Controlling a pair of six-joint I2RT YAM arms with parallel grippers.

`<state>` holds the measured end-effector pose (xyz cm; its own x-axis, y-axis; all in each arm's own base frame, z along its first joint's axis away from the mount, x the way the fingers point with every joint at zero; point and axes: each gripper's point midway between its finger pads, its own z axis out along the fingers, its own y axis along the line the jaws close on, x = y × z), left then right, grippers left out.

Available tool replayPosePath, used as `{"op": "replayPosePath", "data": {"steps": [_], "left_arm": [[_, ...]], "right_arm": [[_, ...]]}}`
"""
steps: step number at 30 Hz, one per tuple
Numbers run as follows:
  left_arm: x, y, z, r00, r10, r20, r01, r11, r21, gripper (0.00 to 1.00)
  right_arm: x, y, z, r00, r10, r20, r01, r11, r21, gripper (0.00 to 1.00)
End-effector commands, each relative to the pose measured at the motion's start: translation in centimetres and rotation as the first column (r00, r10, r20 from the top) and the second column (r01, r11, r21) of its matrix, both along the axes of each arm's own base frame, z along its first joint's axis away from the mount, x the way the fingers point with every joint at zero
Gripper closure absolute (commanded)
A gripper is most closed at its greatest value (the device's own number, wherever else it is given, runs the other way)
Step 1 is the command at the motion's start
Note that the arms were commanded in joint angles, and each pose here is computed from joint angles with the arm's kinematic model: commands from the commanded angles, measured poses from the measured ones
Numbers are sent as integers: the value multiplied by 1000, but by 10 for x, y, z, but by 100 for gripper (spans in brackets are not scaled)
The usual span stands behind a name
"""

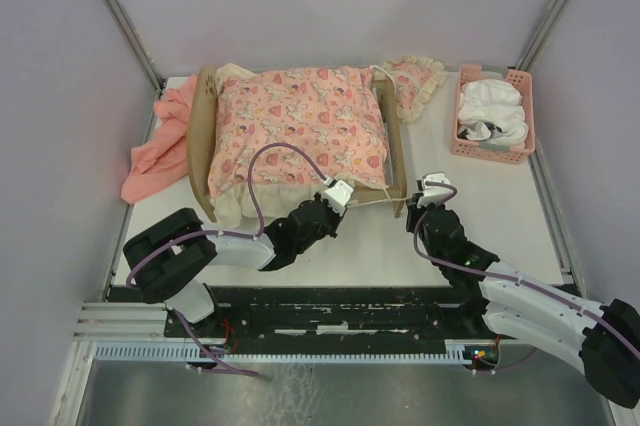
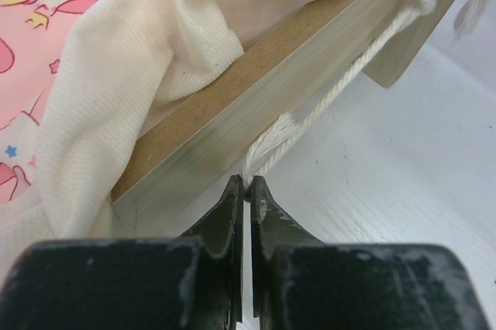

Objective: Set up the pet bed

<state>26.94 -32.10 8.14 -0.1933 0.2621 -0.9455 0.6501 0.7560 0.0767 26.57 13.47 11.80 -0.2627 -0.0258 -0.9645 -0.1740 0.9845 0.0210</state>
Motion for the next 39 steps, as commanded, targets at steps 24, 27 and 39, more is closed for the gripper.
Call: {"op": "replayPosePath", "data": {"steps": [24, 27, 39], "left_arm": [[19, 32, -12, 961, 273, -39, -274, 961, -44, 97], [17, 26, -12, 965, 255, -58, -258, 964, -62, 97], [-33, -10, 0, 977, 38, -210, -78, 980, -186, 37]], "right_arm": [[3, -59, 8, 946, -323, 16, 318, 938, 136, 98], [0, -51, -5, 959, -281, -27, 282, 950, 133, 98], [-22, -39, 15, 971, -181, -158, 205, 967, 150, 44]]}}
